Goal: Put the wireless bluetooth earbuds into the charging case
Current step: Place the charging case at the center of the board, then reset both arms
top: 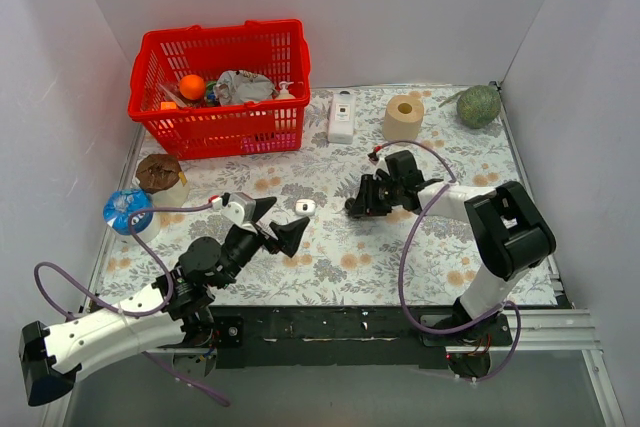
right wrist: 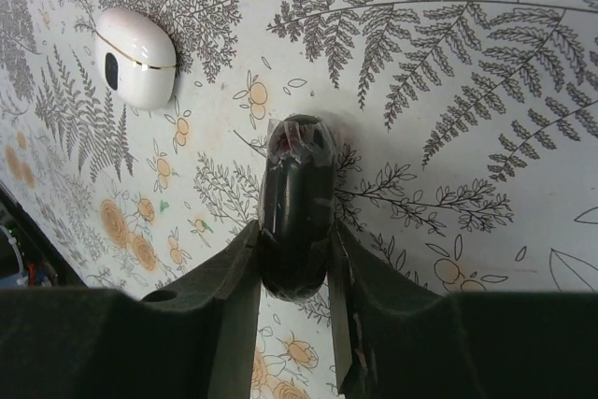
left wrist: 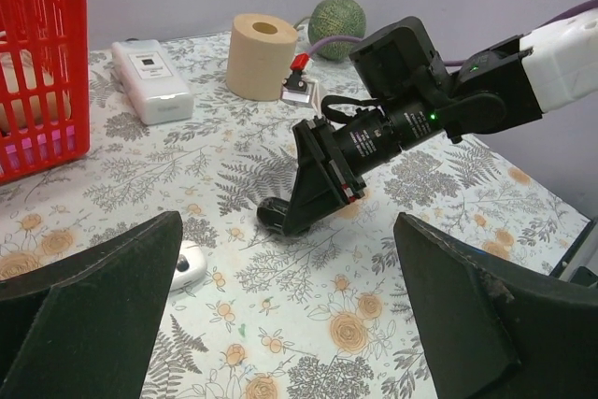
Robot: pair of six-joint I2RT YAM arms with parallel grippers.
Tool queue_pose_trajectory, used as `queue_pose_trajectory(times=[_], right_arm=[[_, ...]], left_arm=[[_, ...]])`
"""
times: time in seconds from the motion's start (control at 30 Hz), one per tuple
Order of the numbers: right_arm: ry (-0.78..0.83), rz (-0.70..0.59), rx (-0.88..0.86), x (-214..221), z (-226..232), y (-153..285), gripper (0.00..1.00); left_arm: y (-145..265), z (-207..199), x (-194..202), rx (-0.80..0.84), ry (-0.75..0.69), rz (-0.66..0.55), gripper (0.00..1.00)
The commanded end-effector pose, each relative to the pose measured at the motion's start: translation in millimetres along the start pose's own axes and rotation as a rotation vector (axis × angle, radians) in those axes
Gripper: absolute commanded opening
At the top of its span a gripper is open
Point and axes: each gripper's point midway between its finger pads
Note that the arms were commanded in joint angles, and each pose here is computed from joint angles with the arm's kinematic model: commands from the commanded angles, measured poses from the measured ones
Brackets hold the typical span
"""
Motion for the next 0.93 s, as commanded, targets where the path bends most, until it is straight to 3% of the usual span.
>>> queue_pose_trajectory(times=[0.0, 0.07, 0.13, 0.17, 0.33, 0.43, 0.53, 0.6, 0.9], right_arm=[[0.019, -0.019, 0.024, -15, 0, 0, 0.44], [0.002, -0.022, 0.057, -13, -5, 7, 0.65], [0.006, -0.069, 0.095, -22, -8, 19, 0.78], [-0.006, -0.053, 0.137, -15, -16, 26, 0.79], [0.027, -0.183, 0.309, -23, -40, 71, 0.82], [0.089, -0.333, 0.244, -32, -14, 104, 0.82], [0.156, -0.399, 0.143, -27, 10, 116, 0.82], [0.178, -0.401, 0.119, -21, 17, 119, 0.82], [0.264, -0.462, 0.086, -17, 28, 138, 0.80]], left_arm=[[-2, 0, -6, -0.014, 0.027, 0.000, 0.98], [-2, 0, -7, -0.017, 0.029, -0.001, 0.98], [-1, 2, -8, -0.025, 0.034, 0.001, 0.98], [-1, 2, -7, -0.029, 0.034, 0.006, 0.98], [1, 9, 1, -0.077, 0.050, 0.047, 0.98], [-1, 17, 4, -0.140, 0.103, 0.055, 0.98], [-5, 25, 6, -0.265, 0.292, 0.075, 0.98], [-12, 24, 10, -0.330, 0.405, 0.103, 0.98], [-21, 32, 40, -0.484, 0.463, 0.204, 0.98]])
Point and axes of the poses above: each gripper's point midway between its finger pads, its own y axis back along the fingers, its own z axis along the line the jaws close on, x = y × z, and after that the axes turned 4 degrees about -y, right-handed
